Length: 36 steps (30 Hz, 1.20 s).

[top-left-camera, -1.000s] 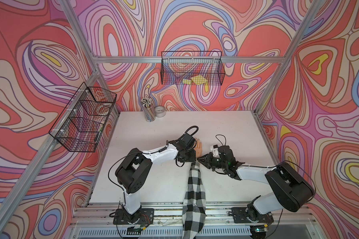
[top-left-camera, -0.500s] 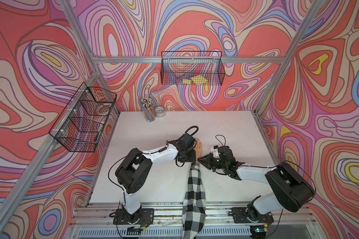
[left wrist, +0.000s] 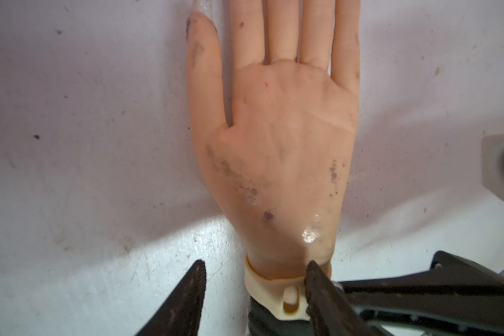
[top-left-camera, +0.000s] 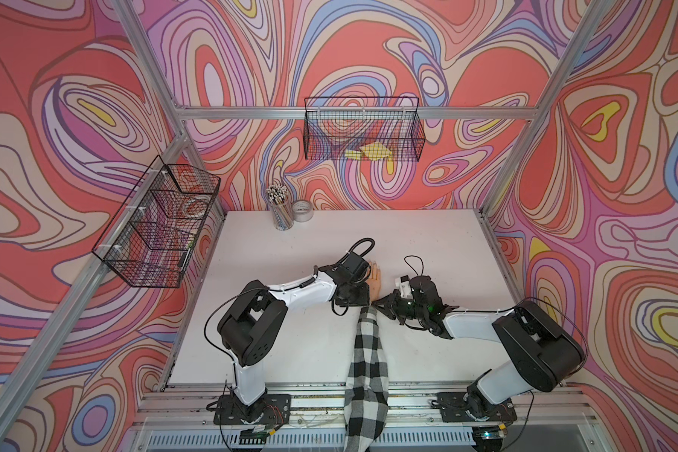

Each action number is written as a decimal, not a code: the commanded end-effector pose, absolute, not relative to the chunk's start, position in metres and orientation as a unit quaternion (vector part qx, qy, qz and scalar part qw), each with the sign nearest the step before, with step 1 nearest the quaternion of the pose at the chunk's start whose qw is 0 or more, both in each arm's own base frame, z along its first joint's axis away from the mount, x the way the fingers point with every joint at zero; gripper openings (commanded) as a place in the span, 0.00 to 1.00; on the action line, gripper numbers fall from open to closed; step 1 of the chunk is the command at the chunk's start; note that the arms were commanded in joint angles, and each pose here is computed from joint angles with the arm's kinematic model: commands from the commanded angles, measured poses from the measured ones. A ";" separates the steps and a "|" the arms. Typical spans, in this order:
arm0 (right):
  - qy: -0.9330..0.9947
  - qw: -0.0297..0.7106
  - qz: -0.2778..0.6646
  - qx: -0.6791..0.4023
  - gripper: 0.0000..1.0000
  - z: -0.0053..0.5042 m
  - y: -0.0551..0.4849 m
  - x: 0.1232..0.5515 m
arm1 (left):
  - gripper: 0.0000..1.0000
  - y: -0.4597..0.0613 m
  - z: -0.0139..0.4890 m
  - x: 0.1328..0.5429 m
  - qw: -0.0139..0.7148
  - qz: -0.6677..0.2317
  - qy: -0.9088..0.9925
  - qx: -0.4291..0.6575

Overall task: Take off the watch
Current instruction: Take off the watch from the hand.

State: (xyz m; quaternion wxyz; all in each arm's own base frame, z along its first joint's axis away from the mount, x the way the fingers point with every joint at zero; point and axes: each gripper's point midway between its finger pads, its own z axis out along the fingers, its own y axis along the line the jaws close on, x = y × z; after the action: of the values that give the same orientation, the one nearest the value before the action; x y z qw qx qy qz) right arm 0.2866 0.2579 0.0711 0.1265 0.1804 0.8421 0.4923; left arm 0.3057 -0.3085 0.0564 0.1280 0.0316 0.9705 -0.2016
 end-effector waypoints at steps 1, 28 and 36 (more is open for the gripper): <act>0.837 0.133 0.504 0.167 0.05 0.078 0.265 0.292 | 0.57 -0.300 0.053 0.297 0.115 -0.190 0.975 0.031; 0.827 0.153 0.523 0.141 0.00 0.117 0.276 0.307 | 0.65 -0.279 0.079 0.316 0.150 -0.182 0.972 0.021; 0.826 0.154 0.524 0.138 0.00 0.121 0.278 0.309 | 0.66 -0.273 0.082 0.320 0.154 -0.182 0.971 0.016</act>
State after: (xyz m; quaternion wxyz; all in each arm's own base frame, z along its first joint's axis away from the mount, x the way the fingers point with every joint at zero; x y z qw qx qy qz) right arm 0.3032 0.2719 0.0975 0.1313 0.1598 0.8376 0.5056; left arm 0.3216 -0.2842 0.0732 0.1506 0.0163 0.9696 -0.1923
